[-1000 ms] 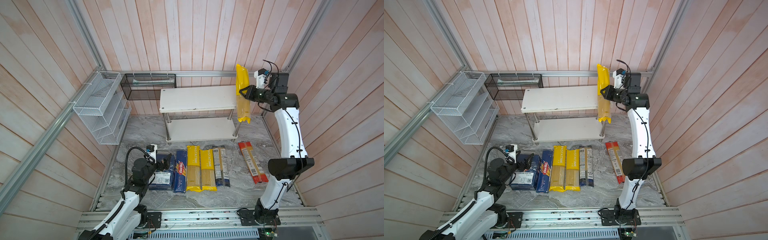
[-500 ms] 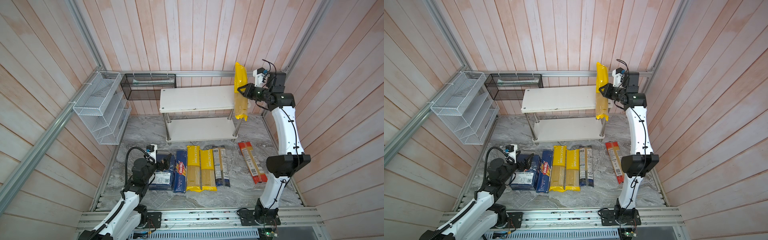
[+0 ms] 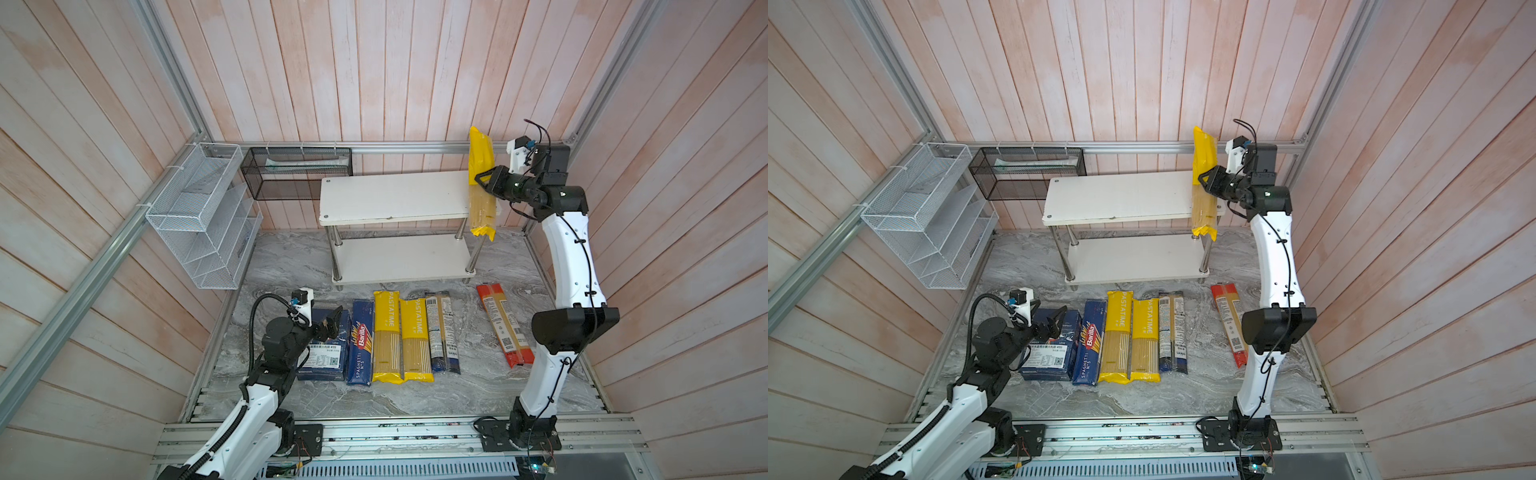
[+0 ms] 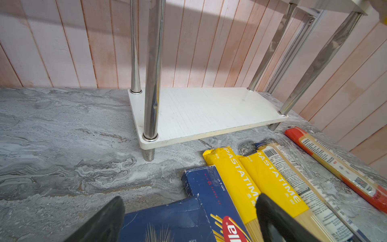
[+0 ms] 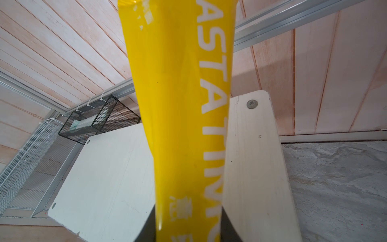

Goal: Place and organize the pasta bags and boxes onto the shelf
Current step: 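Raise the yellow bag above the top shelf with the right gripper, then lay the yellow bag flat on the top shelf with the right gripper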

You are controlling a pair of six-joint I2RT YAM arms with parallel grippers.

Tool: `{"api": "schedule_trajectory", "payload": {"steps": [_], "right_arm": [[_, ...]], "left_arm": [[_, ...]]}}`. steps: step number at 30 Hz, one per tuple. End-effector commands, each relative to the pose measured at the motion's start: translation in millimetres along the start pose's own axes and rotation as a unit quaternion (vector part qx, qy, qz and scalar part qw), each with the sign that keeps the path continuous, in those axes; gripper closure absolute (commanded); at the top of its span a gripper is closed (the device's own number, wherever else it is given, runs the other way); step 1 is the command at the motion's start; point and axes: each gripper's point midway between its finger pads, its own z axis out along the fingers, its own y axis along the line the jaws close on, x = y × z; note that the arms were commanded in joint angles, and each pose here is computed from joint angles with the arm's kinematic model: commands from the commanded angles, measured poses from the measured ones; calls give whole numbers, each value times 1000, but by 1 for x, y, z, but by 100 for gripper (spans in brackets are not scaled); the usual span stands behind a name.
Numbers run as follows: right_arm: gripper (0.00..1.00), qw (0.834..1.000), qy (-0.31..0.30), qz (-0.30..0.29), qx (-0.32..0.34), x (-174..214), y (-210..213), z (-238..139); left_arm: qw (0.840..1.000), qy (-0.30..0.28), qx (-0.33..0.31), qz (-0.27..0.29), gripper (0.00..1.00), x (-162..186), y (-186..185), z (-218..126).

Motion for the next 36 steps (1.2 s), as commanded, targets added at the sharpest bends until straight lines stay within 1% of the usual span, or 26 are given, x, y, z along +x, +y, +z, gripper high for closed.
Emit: {"api": "schedule_trajectory", "payload": {"steps": [1, 8, 13, 19, 23, 25, 33, 36], "right_arm": [[69, 998, -62, -28, -12, -32, 7, -2], [64, 997, -70, -26, -9, -35, 8, -3], [64, 997, -71, -25, -8, -34, 8, -5], [63, 996, -82, -39, 5, -38, 12, -18], [63, 995, -80, -57, 0, -38, 21, -32], [63, 995, -68, -76, -16, -32, 31, -37], [63, 992, -21, -121, 10, 3, 46, -77], [63, 992, -10, -129, 3, 23, 59, -97]], "left_arm": [[1000, -7, -2, 7, 0, -2, 0, -1], [1000, -8, -2, 7, 0, -2, 0, -1], [1000, -10, -9, 5, 0, -3, 3, -3], [1000, -15, -6, 7, 0, -4, 1, -5], [1000, -12, -6, 6, 0, -3, 1, -4], [1000, -12, -6, 6, 0, -3, 1, -4], [1000, -14, -9, 6, 0, -3, 2, -5], [1000, -13, -10, 5, 0, -3, 3, -4]]}}
